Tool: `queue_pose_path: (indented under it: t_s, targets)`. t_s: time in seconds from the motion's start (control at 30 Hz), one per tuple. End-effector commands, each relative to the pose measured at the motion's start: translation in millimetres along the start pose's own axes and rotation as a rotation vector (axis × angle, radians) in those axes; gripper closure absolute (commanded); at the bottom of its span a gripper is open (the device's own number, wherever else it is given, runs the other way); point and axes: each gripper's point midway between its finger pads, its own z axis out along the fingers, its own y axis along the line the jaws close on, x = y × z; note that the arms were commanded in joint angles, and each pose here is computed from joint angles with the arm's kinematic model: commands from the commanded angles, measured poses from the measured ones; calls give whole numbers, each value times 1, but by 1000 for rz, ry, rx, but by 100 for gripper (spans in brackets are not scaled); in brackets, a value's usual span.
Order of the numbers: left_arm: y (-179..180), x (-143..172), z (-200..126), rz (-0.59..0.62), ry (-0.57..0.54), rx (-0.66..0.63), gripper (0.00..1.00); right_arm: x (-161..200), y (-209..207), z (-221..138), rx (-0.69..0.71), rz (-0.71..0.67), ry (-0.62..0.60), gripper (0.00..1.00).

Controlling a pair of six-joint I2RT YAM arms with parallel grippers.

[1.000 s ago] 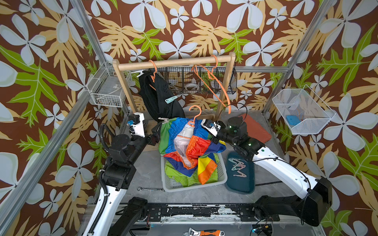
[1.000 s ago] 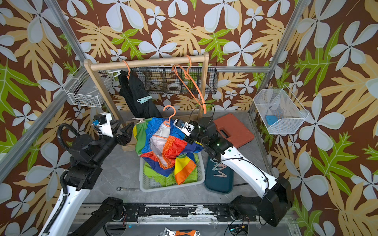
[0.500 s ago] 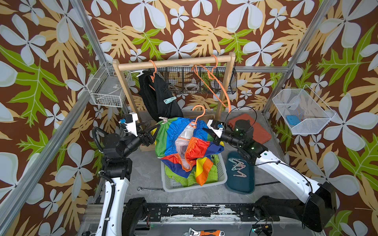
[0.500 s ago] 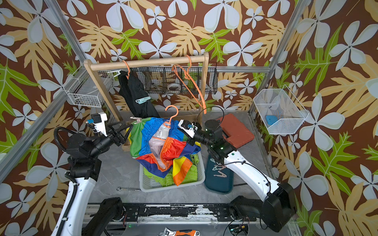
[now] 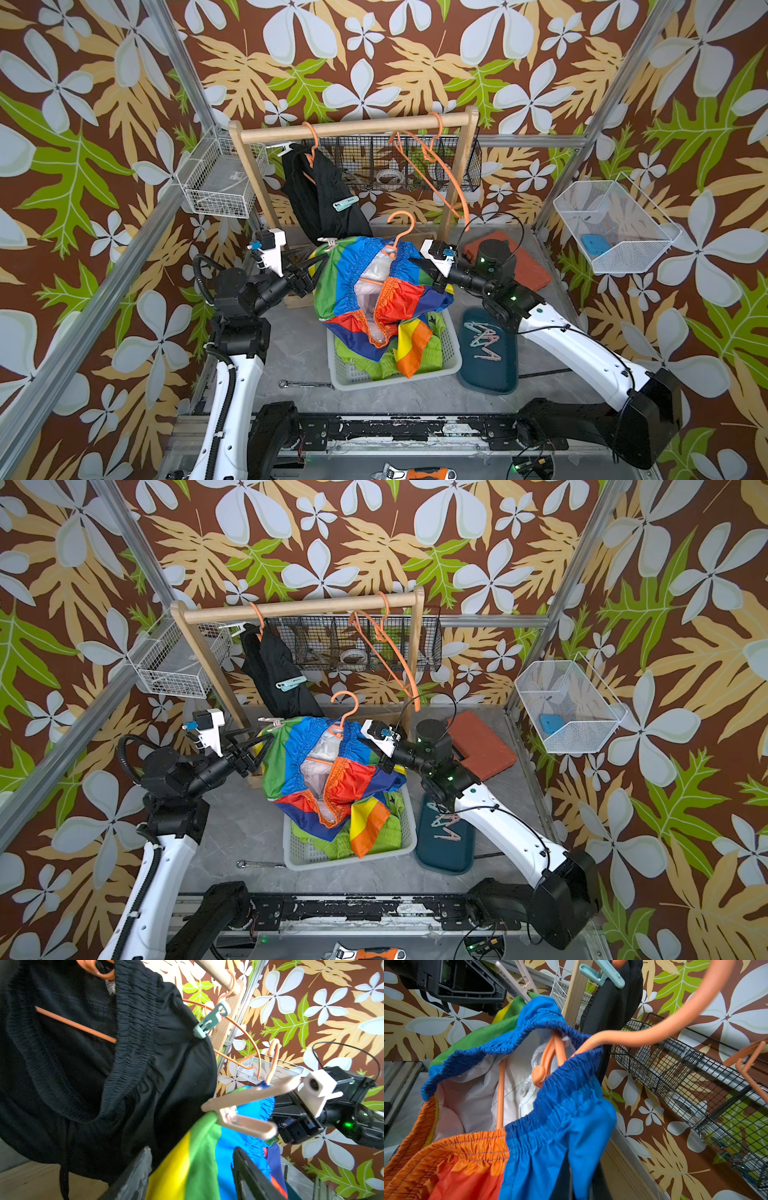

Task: Remove the clothespins securing shorts to the hanger
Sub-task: Remove the clothespin from the hanger.

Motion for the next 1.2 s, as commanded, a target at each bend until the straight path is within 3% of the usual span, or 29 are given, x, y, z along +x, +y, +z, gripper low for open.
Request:
queue_pose_path:
  t_s: [0.0,0.1,0.17,0.27,0.33,0.57,0.7,0.8,0.97,1.17]
  targets:
    - [7,-6,-1,52,-23,-53,36,-21,-1,-3,-4,1,-71,97]
    - [2,-8,0,37,-26,-18,37,-20,-1,-1,-9,3,-69,96]
    - [-6,-9,0,33,-27,24,43,-18,-1,0,-12,5,-65,96]
    - [-16,-11,1,20,-27,86,83,-15,-1,3,-14,13,-59,96]
    - [-21,-11,1,11,-26,121,99,-12,-2,4,-11,17,-53,95]
    - [-29,3,12,5,-8,164,100,-3,-8,8,22,25,-18,88]
    - [-30,11,18,28,4,164,100,5,-18,5,91,17,31,60]
    - [-30,21,19,40,16,158,100,6,-29,-5,164,8,64,48]
    - [-25,31,15,67,-2,101,100,-4,-40,-28,250,1,116,42]
    - [-26,17,2,106,-73,37,100,-14,-41,-53,287,13,169,37]
